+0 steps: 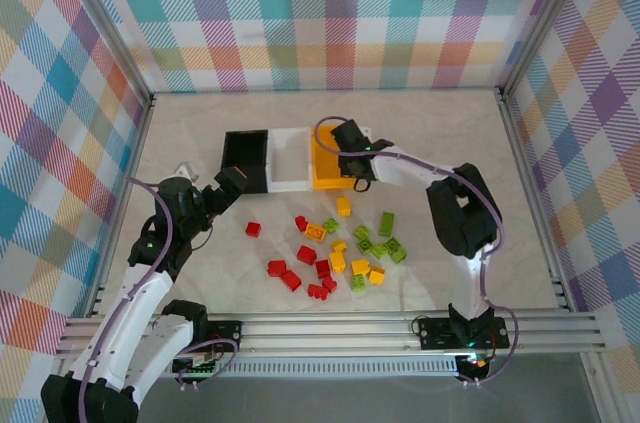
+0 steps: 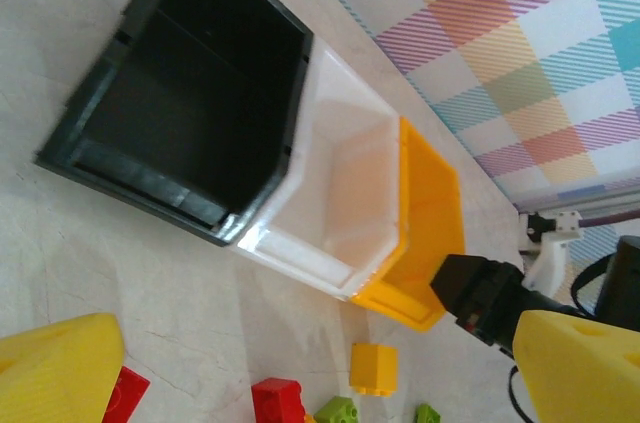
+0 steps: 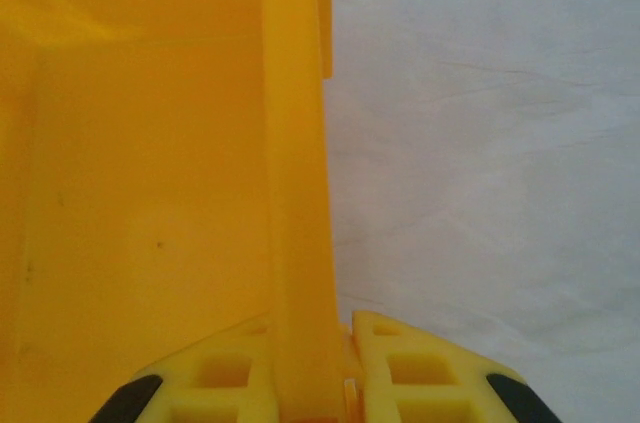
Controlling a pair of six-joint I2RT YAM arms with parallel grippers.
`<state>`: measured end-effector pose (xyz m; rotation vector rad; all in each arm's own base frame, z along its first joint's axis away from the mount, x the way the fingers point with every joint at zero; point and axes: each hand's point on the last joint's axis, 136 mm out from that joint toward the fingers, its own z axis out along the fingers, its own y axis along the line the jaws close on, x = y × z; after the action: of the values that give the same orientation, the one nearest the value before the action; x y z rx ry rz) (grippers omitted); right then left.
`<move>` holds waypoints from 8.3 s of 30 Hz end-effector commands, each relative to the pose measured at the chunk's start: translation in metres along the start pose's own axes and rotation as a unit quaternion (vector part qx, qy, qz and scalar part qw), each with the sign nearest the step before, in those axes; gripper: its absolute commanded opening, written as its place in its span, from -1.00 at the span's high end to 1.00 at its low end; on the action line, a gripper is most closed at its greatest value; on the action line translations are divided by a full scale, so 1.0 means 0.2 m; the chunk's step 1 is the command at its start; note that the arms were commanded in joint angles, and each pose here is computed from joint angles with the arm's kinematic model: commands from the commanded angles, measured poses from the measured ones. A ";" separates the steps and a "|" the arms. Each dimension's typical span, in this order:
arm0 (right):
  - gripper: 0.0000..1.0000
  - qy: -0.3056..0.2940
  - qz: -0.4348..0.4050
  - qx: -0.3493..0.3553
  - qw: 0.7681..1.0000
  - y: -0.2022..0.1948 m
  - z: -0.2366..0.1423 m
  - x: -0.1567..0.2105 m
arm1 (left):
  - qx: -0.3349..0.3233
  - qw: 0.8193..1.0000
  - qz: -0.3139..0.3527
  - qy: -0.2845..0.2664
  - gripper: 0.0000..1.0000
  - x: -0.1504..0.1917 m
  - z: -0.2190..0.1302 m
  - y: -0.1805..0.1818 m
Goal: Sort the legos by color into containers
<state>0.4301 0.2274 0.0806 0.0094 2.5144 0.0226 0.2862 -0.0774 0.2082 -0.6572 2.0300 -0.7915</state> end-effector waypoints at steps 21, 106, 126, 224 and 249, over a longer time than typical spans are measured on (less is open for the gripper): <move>-0.14 -0.023 0.019 -0.027 0.999 -0.43 -0.15 0.12 | 0.018 0.998 0.028 0.048 -1.00 0.14 -0.01 0.01; 0.37 0.025 0.047 -0.110 0.993 -0.12 -0.38 0.05 | -0.056 0.987 0.031 0.146 -0.96 0.42 -0.05 0.24; -0.52 0.014 0.071 -0.126 0.989 -0.11 -0.38 0.00 | -0.211 0.952 0.171 0.141 -0.72 0.47 0.25 0.46; 0.43 0.127 0.134 0.062 0.981 -0.54 -0.21 0.78 | -0.089 0.977 0.169 0.096 -1.00 0.44 0.03 0.02; 0.41 -0.003 0.066 -0.040 0.997 -0.18 -0.22 -0.18 | -0.093 0.961 0.195 0.174 -0.94 0.59 -0.03 0.13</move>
<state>0.4224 0.1949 0.1368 0.1386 2.4961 0.2174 0.2291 -0.1442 0.1422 -0.2404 2.4245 -0.5272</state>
